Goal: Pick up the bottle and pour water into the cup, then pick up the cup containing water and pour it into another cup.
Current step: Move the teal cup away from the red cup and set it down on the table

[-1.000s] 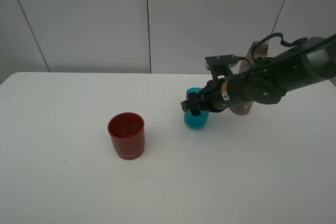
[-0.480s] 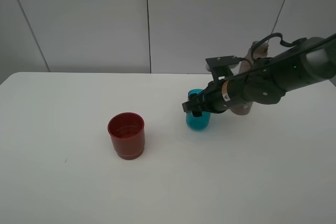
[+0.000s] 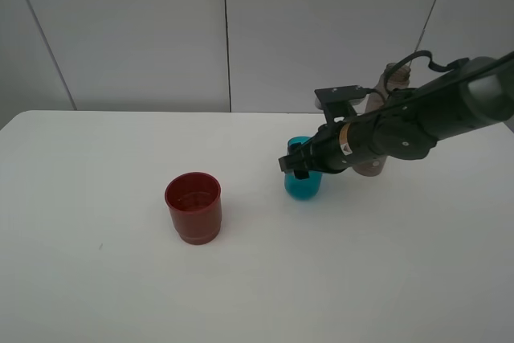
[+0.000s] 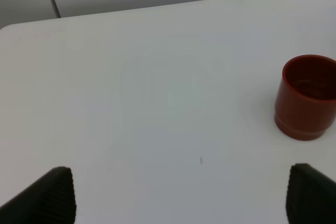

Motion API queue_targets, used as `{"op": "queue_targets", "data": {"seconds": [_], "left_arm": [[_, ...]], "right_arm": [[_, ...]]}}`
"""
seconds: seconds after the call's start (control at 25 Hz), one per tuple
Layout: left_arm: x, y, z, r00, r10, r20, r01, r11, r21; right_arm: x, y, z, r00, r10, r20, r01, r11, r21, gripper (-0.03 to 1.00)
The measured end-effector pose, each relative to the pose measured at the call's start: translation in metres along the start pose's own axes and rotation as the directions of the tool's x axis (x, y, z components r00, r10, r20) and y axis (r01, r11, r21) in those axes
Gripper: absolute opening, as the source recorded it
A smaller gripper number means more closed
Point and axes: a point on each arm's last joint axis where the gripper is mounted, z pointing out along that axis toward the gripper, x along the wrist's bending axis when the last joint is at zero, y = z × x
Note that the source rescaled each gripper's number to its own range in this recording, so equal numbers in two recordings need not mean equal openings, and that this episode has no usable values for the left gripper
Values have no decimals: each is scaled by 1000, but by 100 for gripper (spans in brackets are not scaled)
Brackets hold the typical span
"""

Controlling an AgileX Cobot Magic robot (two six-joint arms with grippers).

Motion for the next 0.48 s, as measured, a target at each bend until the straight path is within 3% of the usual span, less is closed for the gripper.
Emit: {"op": "queue_targets", "data": {"seconds": [0.48], "left_arm": [[0, 0, 0, 1000, 0, 0, 0, 1000, 0]], "right_arm": [[1, 0, 2, 1000, 0, -13, 0, 1000, -8, 13]]}}
